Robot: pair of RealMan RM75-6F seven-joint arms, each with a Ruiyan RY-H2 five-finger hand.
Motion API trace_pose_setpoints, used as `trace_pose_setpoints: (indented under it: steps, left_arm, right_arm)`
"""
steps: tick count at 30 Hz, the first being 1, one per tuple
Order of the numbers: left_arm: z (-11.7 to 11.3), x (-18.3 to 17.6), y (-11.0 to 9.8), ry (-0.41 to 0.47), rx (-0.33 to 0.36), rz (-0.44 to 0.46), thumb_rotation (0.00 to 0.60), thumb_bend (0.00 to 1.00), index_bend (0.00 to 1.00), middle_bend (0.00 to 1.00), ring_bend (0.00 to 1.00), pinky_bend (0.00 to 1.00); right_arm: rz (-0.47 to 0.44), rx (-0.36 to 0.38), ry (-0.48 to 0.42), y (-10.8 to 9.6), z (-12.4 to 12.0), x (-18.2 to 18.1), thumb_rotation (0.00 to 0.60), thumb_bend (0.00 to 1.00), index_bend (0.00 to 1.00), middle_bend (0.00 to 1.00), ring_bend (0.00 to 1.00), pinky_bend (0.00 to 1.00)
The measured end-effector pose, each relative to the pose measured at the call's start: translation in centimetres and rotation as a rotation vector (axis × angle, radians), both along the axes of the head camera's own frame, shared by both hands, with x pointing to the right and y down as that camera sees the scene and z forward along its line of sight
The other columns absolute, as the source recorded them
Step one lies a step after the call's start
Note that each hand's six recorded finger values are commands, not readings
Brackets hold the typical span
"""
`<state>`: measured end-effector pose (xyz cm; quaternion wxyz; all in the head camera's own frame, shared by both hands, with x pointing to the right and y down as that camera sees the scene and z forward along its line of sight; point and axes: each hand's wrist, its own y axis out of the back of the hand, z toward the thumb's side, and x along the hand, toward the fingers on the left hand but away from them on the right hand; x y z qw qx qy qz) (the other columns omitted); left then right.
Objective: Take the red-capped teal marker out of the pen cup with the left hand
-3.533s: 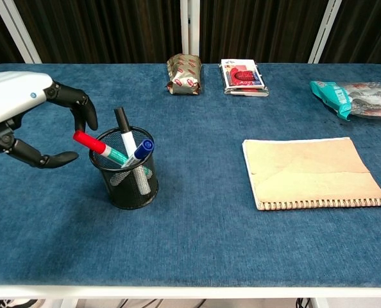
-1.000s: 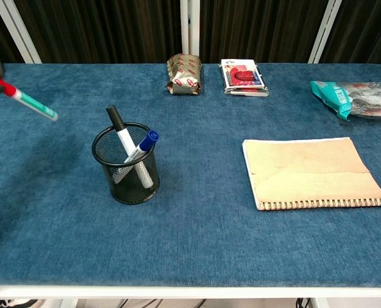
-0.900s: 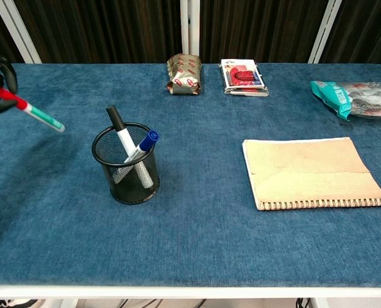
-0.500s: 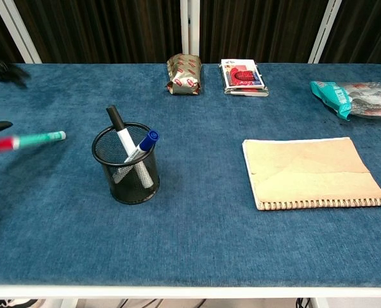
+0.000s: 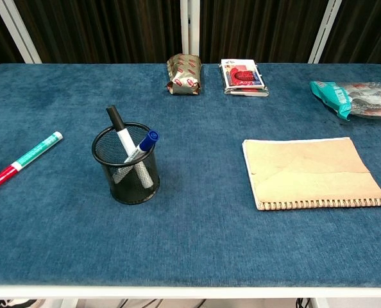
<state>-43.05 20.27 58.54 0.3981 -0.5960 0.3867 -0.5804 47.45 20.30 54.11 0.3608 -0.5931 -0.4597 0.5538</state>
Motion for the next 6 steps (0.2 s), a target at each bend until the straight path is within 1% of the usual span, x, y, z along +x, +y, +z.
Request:
trace_pose_setpoints:
  steps: [3,6]
  left_arm:
    - [-0.9,-1.9,1.4,-0.074,0.009,-0.003,0.600,0.25,0.00,0.00,0.00,0.02]
    - [-1.3,-2.6,1.9,-0.098,-0.001,-0.021,0.600,0.25,0.00,0.00,0.00,0.01]
  right_arm:
    - [-0.014,0.012,-0.001,-0.1,0.4,-0.4,0.600,0.18,0.00,0.00,0.00,0.00]
    - [-0.017,0.017,-0.002,-0.2,0.7,-0.7,0.600,0.18,0.00,0.00,0.00,0.00]
